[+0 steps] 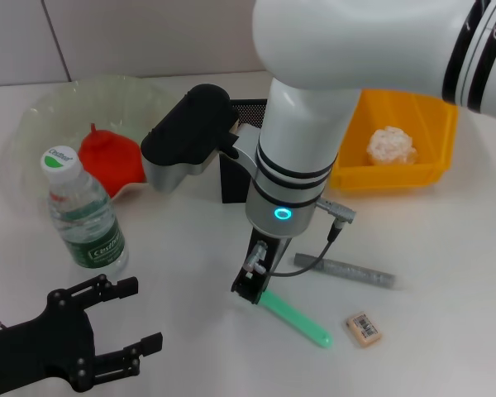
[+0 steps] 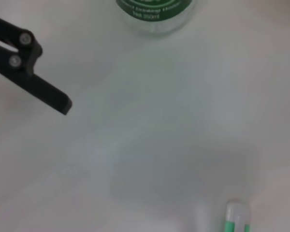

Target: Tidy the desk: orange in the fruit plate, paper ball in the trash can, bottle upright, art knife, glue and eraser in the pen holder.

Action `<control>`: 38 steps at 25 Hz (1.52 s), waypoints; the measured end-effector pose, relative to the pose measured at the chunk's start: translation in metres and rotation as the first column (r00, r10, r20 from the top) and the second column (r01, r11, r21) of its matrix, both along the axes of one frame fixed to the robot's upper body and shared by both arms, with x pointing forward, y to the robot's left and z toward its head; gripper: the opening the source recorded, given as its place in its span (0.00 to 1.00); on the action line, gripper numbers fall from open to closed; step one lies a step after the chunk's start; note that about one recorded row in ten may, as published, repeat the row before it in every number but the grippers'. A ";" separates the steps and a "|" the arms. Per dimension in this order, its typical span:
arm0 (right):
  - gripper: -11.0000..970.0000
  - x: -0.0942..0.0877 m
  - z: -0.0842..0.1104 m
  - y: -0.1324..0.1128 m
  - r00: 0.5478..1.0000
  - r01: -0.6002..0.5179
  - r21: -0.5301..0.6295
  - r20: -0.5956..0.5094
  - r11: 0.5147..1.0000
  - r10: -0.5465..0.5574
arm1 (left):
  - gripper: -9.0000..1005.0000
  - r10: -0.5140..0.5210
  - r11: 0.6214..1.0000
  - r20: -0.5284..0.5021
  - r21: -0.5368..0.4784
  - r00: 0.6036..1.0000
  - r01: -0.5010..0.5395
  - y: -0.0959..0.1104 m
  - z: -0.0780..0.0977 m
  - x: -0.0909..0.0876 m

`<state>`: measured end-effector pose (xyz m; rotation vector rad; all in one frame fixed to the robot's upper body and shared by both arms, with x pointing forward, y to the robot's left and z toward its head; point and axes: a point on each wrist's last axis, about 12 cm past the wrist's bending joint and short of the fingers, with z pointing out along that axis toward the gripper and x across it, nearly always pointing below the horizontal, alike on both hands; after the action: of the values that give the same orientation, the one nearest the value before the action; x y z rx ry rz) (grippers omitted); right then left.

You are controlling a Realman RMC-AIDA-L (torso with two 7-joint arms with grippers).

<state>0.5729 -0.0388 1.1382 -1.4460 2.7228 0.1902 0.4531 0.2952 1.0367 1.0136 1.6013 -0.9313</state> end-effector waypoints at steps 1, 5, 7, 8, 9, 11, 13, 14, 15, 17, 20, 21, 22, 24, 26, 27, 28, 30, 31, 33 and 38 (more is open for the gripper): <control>0.15 0.000 0.000 0.000 1.000 0.002 0.002 -0.003 1.000 -0.002 | 0.80 -0.001 1.000 0.002 0.001 1.000 0.001 0.000 0.000 0.000; 0.23 -0.001 0.001 0.000 0.999 0.016 0.006 -0.032 1.000 -0.016 | 0.80 -0.003 1.000 0.007 -0.002 1.000 0.003 -0.001 0.000 0.000; 0.27 -0.001 0.002 -0.002 0.999 0.024 0.005 -0.044 1.000 -0.024 | 0.80 -0.003 1.000 0.008 -0.004 1.000 0.003 -0.001 0.000 0.000; 0.30 -0.001 0.002 -0.004 0.998 0.030 0.001 -0.051 1.000 -0.030 | 0.80 -0.003 1.000 0.008 -0.004 1.000 0.003 -0.001 0.000 0.000; 0.32 -0.001 0.002 -0.004 0.998 0.030 0.001 -0.051 1.000 -0.030 | 0.80 -0.003 1.000 0.008 -0.004 1.000 0.003 0.000 0.001 0.000; 0.37 -0.001 0.003 -0.005 0.998 0.032 -0.006 -0.052 0.999 -0.032 | 0.80 -0.003 1.000 0.008 -0.004 1.000 0.003 0.000 0.001 0.000; 0.41 0.001 0.004 -0.007 0.998 0.040 -0.010 -0.046 0.999 -0.040 | 0.80 -0.003 1.000 0.009 -0.003 1.000 0.003 0.000 0.001 0.000; 0.45 0.001 0.004 -0.007 0.998 0.040 -0.010 -0.046 0.999 -0.040 | 0.80 -0.003 1.000 0.009 -0.003 1.000 0.003 0.000 0.001 0.000; 0.48 0.002 0.004 -0.008 0.998 0.043 -0.011 -0.044 0.999 -0.043 | 0.80 -0.003 1.000 0.009 -0.002 1.000 0.003 0.000 0.000 0.000; 0.54 0.002 0.004 -0.011 0.998 0.048 -0.012 -0.040 0.999 -0.049 | 0.80 -0.005 1.000 0.009 0.000 1.000 0.005 -0.001 0.000 0.000; 0.64 0.002 0.003 -0.013 0.998 0.052 -0.015 -0.041 0.999 -0.052 | 0.80 -0.006 1.000 0.009 0.001 1.000 0.006 -0.001 0.000 0.000; 0.67 0.002 0.003 -0.013 0.998 0.048 -0.018 -0.042 0.999 -0.049 | 0.80 -0.006 1.000 0.009 0.001 1.000 0.006 -0.001 0.000 0.000; 0.70 0.001 0.003 -0.013 0.998 0.043 -0.021 -0.041 0.999 -0.044 | 0.80 -0.006 1.000 0.008 0.001 1.000 0.006 -0.001 0.000 0.000; 0.77 -0.001 0.002 -0.013 0.999 0.036 -0.021 -0.040 0.999 -0.037 | 0.80 -0.006 1.000 0.008 0.001 1.000 0.006 -0.001 0.000 0.000; 0.80 -0.003 0.001 -0.013 0.999 0.033 -0.019 -0.042 0.999 -0.034 | 0.80 -0.007 1.000 0.007 0.002 1.000 0.007 -0.001 0.000 0.000; 0.79 -0.003 0.001 -0.014 0.998 0.033 -0.019 -0.043 0.999 -0.034 | 0.80 -0.007 1.000 0.007 0.002 1.000 0.007 -0.001 0.000 0.000; 0.79 -0.003 0.001 -0.014 0.998 0.033 -0.020 -0.045 0.999 -0.034 | 0.80 -0.007 1.000 0.007 0.002 1.000 0.007 -0.001 0.000 0.000; 0.79 -0.003 0.000 -0.015 0.998 0.034 -0.025 -0.046 0.999 -0.035 | 0.80 -0.007 1.000 0.007 0.002 1.000 0.007 -0.001 0.000 0.000; 0.79 -0.003 0.000 -0.015 0.998 0.034 -0.028 -0.047 0.999 -0.036 | 0.80 -0.007 1.000 0.007 0.002 1.000 0.007 -0.001 0.000 0.000; 0.79 -0.004 -0.001 -0.016 0.998 0.033 -0.033 -0.046 0.999 -0.034 | 0.80 -0.008 1.000 0.007 0.002 1.000 0.008 -0.001 0.000 0.000; 0.78 -0.002 -0.002 -0.018 0.999 0.031 -0.050 -0.030 0.998 -0.032 | 0.80 -0.009 1.000 0.006 0.003 1.000 0.009 -0.002 -0.001 0.000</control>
<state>0.5710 -0.0567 1.1366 -1.4228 2.7922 0.1464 0.4527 0.2937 1.0361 1.0249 1.5948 -0.9315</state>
